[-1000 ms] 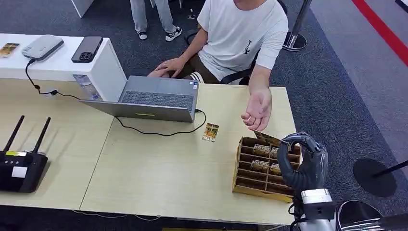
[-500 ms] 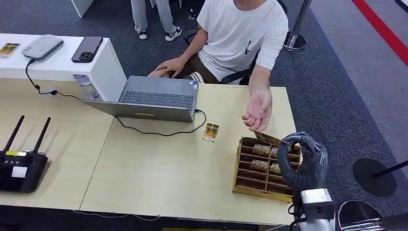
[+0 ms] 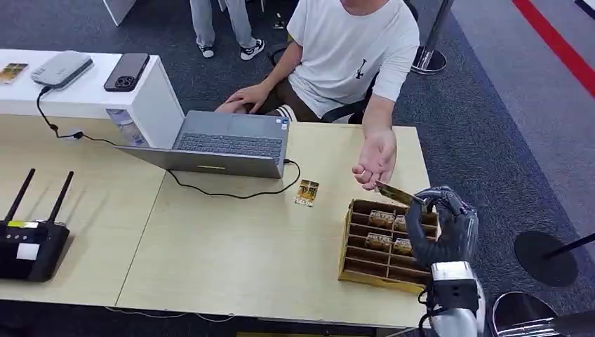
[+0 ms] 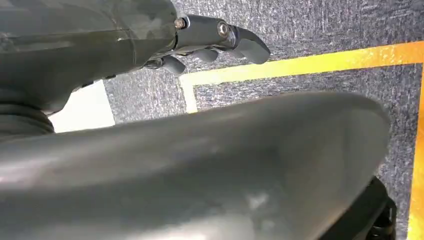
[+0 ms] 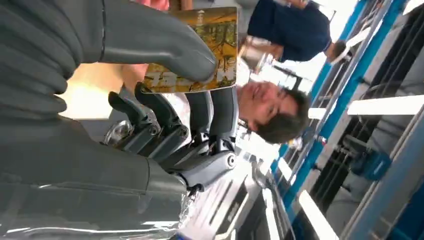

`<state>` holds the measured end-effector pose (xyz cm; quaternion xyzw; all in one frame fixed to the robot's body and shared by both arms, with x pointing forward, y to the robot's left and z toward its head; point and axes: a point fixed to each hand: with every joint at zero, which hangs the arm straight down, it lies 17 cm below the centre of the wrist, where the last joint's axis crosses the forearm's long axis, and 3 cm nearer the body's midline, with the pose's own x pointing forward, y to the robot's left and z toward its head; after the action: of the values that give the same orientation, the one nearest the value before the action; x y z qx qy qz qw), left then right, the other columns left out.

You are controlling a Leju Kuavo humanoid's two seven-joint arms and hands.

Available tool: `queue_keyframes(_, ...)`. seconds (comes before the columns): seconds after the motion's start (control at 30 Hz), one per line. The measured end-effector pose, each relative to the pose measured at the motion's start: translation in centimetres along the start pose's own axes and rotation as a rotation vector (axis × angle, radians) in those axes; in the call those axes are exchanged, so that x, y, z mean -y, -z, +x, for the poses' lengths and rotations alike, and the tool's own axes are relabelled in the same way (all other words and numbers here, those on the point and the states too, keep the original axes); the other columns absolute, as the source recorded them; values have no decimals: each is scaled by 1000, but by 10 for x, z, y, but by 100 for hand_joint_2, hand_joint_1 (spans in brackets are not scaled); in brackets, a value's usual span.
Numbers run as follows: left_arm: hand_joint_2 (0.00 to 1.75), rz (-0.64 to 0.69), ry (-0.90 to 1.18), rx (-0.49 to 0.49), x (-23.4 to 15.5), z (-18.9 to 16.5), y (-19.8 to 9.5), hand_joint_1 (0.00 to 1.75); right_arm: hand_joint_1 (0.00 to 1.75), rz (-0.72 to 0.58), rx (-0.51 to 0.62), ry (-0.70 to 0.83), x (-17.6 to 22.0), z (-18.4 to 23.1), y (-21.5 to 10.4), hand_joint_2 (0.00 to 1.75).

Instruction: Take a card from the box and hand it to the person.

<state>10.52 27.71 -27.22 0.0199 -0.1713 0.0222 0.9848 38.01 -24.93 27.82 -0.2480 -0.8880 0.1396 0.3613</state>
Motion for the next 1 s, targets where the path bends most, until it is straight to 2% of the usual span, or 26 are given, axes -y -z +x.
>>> queue_keyframes(0.2,0,-4,12,-3,1,-1,0,0,162,-5,-26,-81,-9,-20,2,175)
queue_keyframes(0.4,0,-6,20,-2,1,0,0,0,162,-1,-56,-94,-17,-35,6,175)
queue_keyframes(0.67,0,-9,33,-6,2,-1,0,0,162,-8,-80,-227,-25,-54,4,175)
queue_keyframes(1.0,0,-9,34,-6,2,-1,0,0,162,1,-93,-240,-35,-61,6,175)
